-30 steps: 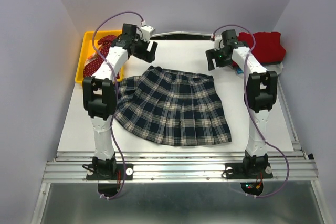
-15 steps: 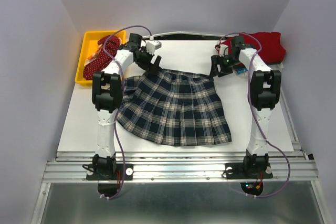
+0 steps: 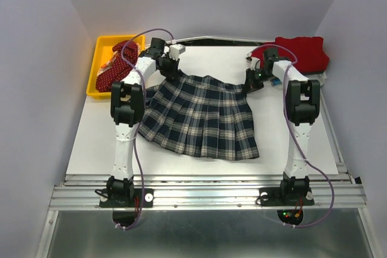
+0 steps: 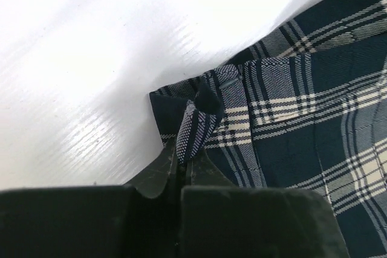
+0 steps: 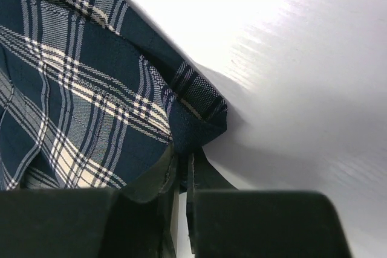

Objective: Fold and stack the skirts
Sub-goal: Flatten the skirt out

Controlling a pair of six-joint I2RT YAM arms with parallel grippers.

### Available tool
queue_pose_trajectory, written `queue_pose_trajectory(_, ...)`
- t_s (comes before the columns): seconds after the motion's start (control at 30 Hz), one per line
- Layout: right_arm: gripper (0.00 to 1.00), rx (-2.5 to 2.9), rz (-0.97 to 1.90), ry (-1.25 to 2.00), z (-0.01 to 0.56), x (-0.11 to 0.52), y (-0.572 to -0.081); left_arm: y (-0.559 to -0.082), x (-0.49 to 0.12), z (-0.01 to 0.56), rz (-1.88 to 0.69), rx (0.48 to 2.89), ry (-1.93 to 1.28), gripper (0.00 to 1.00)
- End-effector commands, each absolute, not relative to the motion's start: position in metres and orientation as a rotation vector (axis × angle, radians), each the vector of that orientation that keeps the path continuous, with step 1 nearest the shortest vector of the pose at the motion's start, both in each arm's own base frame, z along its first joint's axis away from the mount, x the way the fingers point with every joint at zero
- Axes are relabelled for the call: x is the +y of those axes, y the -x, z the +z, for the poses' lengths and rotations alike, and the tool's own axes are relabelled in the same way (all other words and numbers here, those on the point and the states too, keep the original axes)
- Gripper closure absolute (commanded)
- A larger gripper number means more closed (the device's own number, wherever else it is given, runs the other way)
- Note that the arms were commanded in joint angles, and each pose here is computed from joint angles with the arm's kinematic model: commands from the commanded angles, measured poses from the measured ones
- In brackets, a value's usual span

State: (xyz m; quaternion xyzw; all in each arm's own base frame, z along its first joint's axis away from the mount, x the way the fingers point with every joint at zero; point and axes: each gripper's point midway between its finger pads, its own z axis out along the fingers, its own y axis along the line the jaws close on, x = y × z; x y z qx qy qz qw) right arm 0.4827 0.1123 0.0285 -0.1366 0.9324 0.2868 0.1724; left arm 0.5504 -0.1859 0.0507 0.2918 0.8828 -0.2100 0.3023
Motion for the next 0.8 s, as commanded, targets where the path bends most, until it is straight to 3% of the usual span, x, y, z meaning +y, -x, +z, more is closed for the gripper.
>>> queue_pose_trajectory(0.0, 0.99, 2.505, 0.692, 0.384, 0.082, 0.095, -0.513, -0.565, -0.178, 0.143, -0.509, 2.181, -0.715, 1.0)
queue_pose_trajectory(0.2, 0.99, 2.198, 0.463, 0.333, 0.233, 0.04, -0.526, -0.533, -0.13, 0.303, -0.421, 1.852, -0.597, 1.0)
queue_pose_trajectory(0.37, 0.99, 1.945, 0.26, 0.338, 0.339, 0.016, -0.491, -0.473, -0.105, 0.416, -0.274, 1.566, -0.538, 1.0)
queue_pose_trajectory(0.5, 0.99, 1.769, 0.18, 0.372, 0.396, 0.017, -0.453, -0.426, -0.097, 0.457, -0.212, 1.438, -0.54, 1.0)
queue_pose_trajectory(0.77, 0.99, 1.625, 0.052, 0.431, 0.447, 0.018, -0.372, -0.318, -0.097, 0.466, -0.233, 1.322, -0.559, 1.0)
